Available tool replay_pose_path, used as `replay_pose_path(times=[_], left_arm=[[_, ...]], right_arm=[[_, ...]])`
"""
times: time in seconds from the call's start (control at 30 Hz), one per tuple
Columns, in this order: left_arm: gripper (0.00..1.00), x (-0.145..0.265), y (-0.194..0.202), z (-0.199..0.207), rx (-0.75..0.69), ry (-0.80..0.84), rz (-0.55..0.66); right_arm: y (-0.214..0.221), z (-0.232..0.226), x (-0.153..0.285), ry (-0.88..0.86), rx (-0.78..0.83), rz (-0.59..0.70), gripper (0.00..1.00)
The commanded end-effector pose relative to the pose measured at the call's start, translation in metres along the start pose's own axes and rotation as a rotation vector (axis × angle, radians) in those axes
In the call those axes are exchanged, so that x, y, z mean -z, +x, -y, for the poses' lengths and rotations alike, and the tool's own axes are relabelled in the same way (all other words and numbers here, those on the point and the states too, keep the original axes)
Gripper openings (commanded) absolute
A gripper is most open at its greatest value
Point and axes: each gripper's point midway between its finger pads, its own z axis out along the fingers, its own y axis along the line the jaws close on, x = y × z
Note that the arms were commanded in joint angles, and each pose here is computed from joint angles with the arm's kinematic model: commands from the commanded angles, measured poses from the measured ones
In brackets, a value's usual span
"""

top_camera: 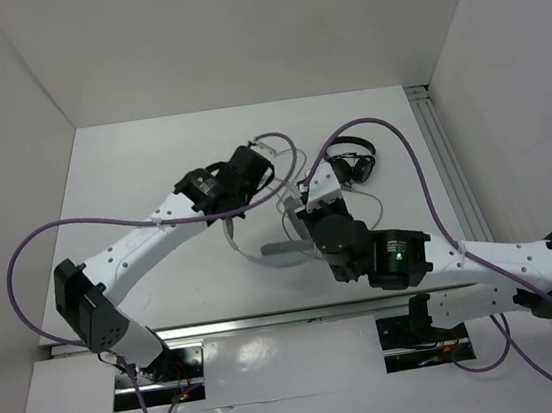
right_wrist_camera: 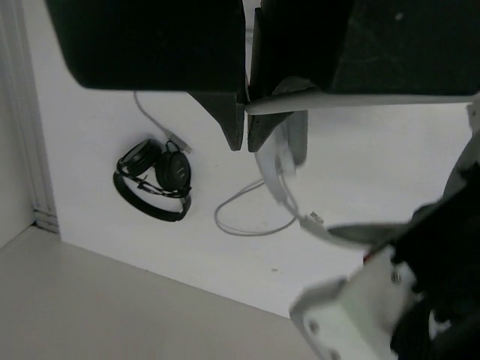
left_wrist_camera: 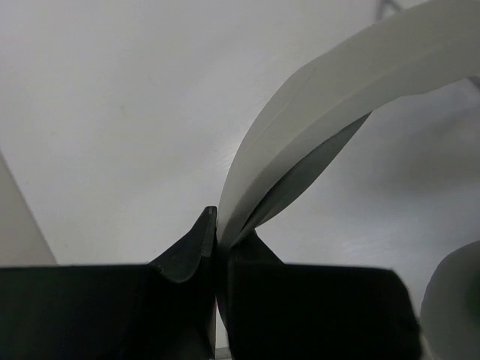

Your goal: Wrap the headphones

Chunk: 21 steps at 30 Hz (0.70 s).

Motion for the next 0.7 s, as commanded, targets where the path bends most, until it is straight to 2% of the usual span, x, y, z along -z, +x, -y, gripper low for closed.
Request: replay_pose_path(times=[0.0,0.13,0.3,0.5,0.67], left_arm=[[0.00,0.035,-0.030,0.039,-0.102,0.197,0.200],[0.00,0.058,-0.017,0.064,-0.177,0.319,0.243],[0.00,0.104,-0.012,0.066,-0.204,0.465,0.357],[0.00,0.149,-0.004,0.085,-0.261,0.675,0.418],[0.00,0.177,-0.021,0.066,-0.203,0.655,0.506]], right_arm=[[-0.033,0.023,-0.001,0.018,0.024,0.048,0.00],[-0.033,0.037,-0.015,0.037,0.028,0.039,0.00],[-0.032,0.062,-0.032,0.084,-0.006,0.039,0.00],[-0.028,0.058,-0.057,0.034,-0.022,0.023,0.00],[-0.008,0.059,-0.088,-0.001,-0.041,-0.036,0.00]])
